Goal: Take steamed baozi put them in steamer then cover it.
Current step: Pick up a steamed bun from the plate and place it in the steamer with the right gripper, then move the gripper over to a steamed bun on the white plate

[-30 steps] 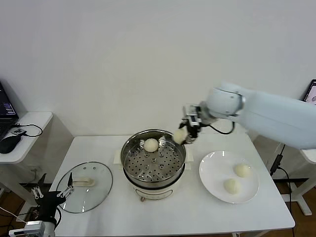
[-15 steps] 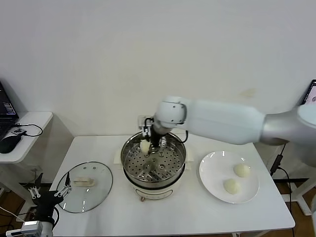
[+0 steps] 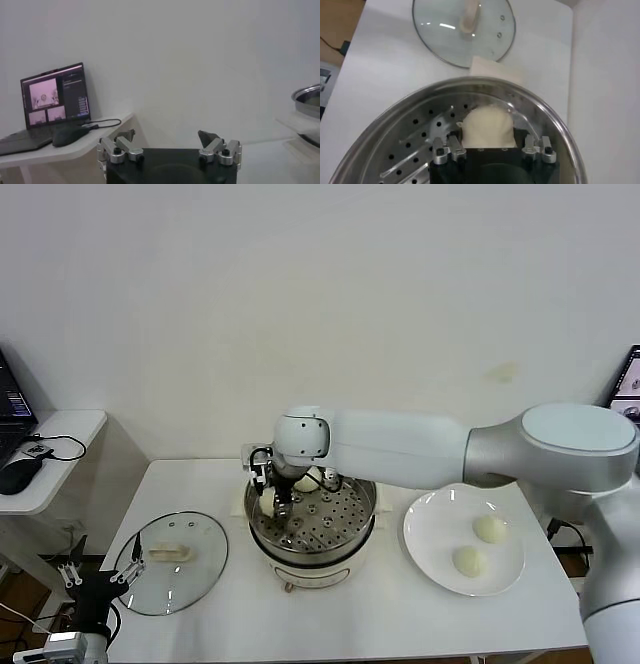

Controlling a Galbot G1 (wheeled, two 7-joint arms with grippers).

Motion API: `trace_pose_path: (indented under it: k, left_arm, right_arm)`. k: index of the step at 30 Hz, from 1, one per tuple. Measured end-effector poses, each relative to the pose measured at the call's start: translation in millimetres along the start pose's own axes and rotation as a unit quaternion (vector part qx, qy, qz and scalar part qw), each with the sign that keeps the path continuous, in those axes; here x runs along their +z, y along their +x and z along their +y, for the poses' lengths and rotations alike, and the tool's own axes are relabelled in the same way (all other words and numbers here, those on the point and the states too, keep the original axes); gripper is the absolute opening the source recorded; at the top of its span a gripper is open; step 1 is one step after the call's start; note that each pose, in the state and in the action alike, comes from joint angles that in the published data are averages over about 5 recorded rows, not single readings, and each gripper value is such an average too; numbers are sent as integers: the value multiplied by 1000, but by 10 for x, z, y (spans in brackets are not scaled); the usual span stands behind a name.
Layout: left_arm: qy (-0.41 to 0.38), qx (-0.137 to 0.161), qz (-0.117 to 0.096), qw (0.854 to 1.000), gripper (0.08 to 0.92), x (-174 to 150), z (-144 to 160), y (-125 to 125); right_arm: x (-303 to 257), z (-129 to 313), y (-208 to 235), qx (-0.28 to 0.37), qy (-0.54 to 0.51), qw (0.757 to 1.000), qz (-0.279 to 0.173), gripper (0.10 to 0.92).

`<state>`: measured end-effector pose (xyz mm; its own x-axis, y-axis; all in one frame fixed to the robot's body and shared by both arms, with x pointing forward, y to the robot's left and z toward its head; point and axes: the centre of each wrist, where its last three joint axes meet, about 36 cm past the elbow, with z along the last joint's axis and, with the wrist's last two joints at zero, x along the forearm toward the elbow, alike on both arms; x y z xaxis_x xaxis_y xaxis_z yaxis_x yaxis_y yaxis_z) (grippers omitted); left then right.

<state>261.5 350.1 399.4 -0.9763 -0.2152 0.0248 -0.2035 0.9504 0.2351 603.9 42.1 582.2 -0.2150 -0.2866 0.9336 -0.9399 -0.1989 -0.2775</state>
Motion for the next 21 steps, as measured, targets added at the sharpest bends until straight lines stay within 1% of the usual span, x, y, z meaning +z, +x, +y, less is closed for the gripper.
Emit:
trace_pose_path:
  k: [2, 8, 10, 15, 21]
  left_arm:
    - [0, 0, 0, 1000, 823, 0, 0, 0]
    - [1, 0, 0, 1000, 823, 2, -4, 4]
    - [2, 0, 0, 1000, 823, -1, -12, 4]
    - [4, 2, -3, 1000, 823, -16, -44, -8]
    - [2, 5, -5, 1000, 823, -32, -56, -30]
  right_arm:
    - [-9, 6, -16, -1, 0, 1000, 1, 667]
    - [5, -21, 39, -2, 1, 1000, 2, 803]
    - [30, -43, 107, -1, 1, 1000, 2, 817]
    - [196, -81, 371, -1, 7, 1000, 7, 822]
    - [644, -91, 887, -3, 17, 1000, 19, 823]
